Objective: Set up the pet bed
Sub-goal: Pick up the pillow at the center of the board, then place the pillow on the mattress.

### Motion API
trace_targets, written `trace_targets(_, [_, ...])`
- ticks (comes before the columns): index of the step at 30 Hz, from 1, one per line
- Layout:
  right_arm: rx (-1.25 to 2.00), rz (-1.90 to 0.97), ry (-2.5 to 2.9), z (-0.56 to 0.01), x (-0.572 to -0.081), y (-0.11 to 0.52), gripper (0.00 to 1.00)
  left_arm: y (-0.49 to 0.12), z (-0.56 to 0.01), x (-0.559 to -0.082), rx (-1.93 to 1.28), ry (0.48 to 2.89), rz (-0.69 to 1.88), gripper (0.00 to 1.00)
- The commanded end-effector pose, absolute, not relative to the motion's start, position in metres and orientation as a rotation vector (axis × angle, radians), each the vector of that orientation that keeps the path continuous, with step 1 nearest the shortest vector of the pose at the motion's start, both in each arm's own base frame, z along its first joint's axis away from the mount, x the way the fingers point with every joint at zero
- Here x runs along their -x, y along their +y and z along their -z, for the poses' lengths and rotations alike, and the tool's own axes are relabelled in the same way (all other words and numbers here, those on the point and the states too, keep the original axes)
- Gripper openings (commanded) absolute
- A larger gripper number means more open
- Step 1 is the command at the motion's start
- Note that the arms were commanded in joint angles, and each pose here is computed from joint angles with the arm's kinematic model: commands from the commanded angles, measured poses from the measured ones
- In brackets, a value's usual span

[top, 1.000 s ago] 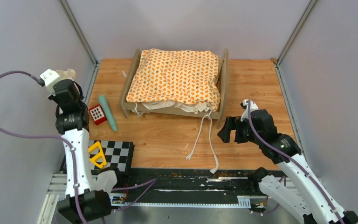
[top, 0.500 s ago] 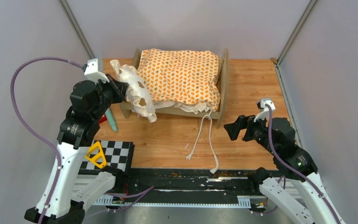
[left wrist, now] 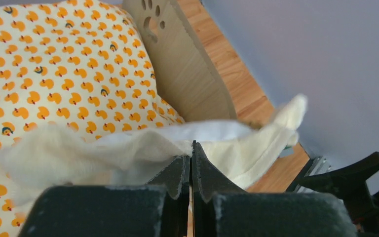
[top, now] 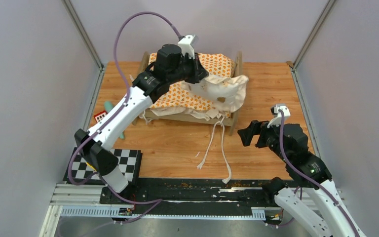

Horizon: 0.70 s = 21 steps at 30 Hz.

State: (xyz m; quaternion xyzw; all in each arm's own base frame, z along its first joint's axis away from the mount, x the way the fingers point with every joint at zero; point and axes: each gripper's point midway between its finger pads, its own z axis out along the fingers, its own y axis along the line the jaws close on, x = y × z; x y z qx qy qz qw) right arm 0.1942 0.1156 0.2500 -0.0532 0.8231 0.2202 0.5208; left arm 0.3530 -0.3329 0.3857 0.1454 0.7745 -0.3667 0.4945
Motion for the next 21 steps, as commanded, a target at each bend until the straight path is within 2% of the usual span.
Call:
trace_targets(1, [0.08,-0.481,1.932,-0.257,-0.205,0.109,0.91,-0.335,-0.412,-0.357,-0.422,1.788,0.858,0.0])
trace_targets(4, [0.083,-0.467,1.94,-0.253,-0.208,0.109,0.91,-0.315,-0.37,-0.372,-0.382,1.863,0.722,0.0])
trace_targets(6, [0.09,-0.459,1.95,-0.251,-0.21,0.11,0.91,-0.305,-0.343,-0.374,-0.353,1.907,0.725,0.0])
trace_targets(12, [0.098,-0.433,1.971,-0.247,-0.214,0.11,0.91,-0.286,-0.295,-0.351,-0.385,1.969,0.737,0.0])
trace_targets(21, [0.221,-0.47,1.959,-0.242,-0.218,0.125,0.94,-0.231,-0.213,-0.341,-0.31,2.08,0.472,0.0])
